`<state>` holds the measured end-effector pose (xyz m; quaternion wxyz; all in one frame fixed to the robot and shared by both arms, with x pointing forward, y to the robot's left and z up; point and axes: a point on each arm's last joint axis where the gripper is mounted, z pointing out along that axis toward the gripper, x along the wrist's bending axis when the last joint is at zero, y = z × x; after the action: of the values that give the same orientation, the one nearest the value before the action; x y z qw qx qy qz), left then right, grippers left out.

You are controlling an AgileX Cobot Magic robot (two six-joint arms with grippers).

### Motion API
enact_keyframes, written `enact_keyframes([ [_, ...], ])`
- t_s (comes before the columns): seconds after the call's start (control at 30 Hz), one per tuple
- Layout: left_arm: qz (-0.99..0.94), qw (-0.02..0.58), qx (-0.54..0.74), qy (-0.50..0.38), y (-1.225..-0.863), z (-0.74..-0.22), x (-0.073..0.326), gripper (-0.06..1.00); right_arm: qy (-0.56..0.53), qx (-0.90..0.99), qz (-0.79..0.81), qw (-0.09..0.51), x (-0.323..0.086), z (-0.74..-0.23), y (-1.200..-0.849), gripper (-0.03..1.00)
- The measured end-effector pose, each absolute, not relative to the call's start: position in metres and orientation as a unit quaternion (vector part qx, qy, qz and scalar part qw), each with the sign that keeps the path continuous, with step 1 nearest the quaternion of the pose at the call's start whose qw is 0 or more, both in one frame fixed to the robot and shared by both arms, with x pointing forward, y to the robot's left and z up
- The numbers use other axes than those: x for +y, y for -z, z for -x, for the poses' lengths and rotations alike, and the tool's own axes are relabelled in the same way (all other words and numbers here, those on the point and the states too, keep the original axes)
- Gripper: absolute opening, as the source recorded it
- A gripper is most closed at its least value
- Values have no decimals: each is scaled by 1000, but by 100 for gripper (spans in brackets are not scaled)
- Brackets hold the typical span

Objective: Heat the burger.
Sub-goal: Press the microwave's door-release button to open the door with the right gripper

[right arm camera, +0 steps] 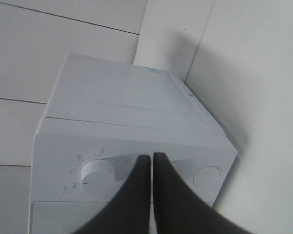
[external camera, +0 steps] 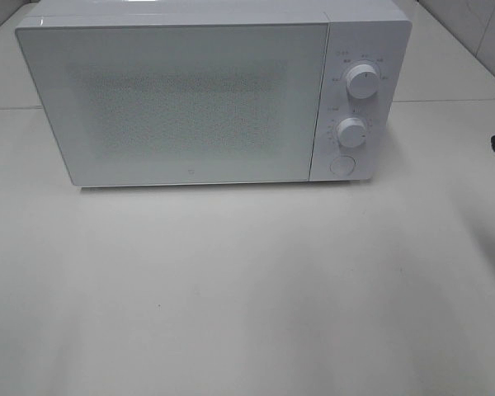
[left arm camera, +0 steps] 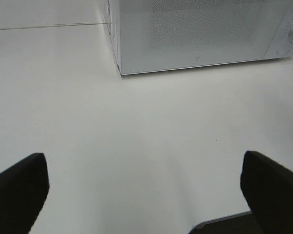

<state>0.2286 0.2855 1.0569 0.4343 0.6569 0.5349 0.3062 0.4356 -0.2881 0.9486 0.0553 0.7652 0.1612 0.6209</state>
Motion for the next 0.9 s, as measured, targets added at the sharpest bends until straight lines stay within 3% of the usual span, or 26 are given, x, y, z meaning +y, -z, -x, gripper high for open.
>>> enact_keyframes([
  [0.2,-657,434,535,-306,-1057,-229,286,99,-603,127,-788,4,-267,-441,-931,0],
  [0.9,-657,434,535,-306,-1057,-229,286,99,-534,95,-839,-44,-207,-462,-902,0],
])
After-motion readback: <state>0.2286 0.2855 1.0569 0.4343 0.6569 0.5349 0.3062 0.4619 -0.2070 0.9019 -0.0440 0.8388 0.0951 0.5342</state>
